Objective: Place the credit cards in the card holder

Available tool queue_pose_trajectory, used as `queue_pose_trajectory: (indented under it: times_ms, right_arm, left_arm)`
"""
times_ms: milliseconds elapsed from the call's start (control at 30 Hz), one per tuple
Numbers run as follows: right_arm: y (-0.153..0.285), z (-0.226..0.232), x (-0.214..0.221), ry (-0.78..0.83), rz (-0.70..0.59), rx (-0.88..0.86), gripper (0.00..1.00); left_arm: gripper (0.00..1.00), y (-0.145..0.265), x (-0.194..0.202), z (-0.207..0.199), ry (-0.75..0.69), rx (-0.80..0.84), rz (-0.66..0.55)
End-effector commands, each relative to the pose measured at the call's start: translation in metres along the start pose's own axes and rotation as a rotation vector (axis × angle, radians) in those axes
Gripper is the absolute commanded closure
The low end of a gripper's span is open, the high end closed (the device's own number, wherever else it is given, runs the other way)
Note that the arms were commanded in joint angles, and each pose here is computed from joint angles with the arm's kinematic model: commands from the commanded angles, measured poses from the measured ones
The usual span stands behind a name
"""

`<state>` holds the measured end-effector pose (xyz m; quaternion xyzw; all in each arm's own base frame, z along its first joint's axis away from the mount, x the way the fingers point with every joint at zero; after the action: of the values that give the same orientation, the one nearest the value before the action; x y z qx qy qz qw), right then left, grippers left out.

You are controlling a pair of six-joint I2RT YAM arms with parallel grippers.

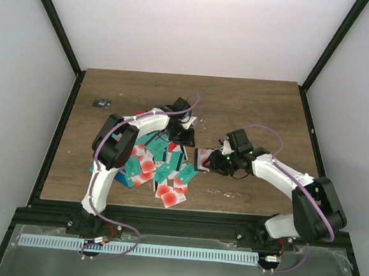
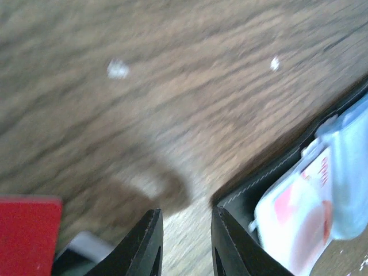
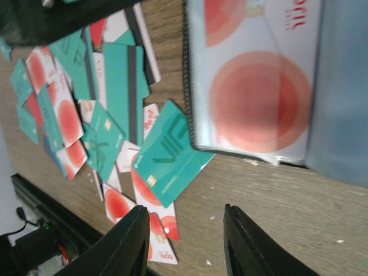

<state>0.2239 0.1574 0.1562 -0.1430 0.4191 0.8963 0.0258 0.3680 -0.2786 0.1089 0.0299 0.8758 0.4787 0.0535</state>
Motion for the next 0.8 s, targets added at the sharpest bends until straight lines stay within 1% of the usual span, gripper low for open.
queue_pose_trajectory:
  times_ms: [0, 200, 433, 567, 767]
  right_arm:
    - [0.000, -0.007, -0.006, -0.022, -0.033, 0.119, 0.62]
    - [-0.004, -0.008, -0.027, -0.006, -0.089, 0.205, 0.62]
    - [-0.016, -0.017, -0.041, -0.010, -0.081, 0.228, 0.62]
    - [-0.023, -0.022, -0.044, -0.013, -0.067, 0.232, 0.62]
    - [-0.027, -0.027, -0.041, -0.021, -0.046, 0.258, 0.59]
  left_arm:
    - [0.74, 0.014, 0.021, 0.003, -0.003, -0.098, 0.010]
    - [0.81, 0.023, 0.043, -0.010, -0.027, -0.101, 0.016]
    - [0.82, 0.024, 0.060, -0.018, -0.015, -0.062, 0.061]
    - [0.82, 0.017, 0.068, -0.018, -0.002, -0.024, 0.100]
    - [0.82, 0.005, 0.073, -0.016, -0.001, -0.016, 0.130]
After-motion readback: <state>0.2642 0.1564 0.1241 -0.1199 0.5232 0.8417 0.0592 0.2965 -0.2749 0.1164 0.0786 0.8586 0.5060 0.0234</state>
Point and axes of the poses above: each gripper's point midway between its finger pads, its own y axis back along the fingers, its own z axis along the line the jaws close on, x = y × z, the point moved 10 cm from there along y, back along the fingers, and after that the axes turned 14 degrees about y, right-handed, at the moved point
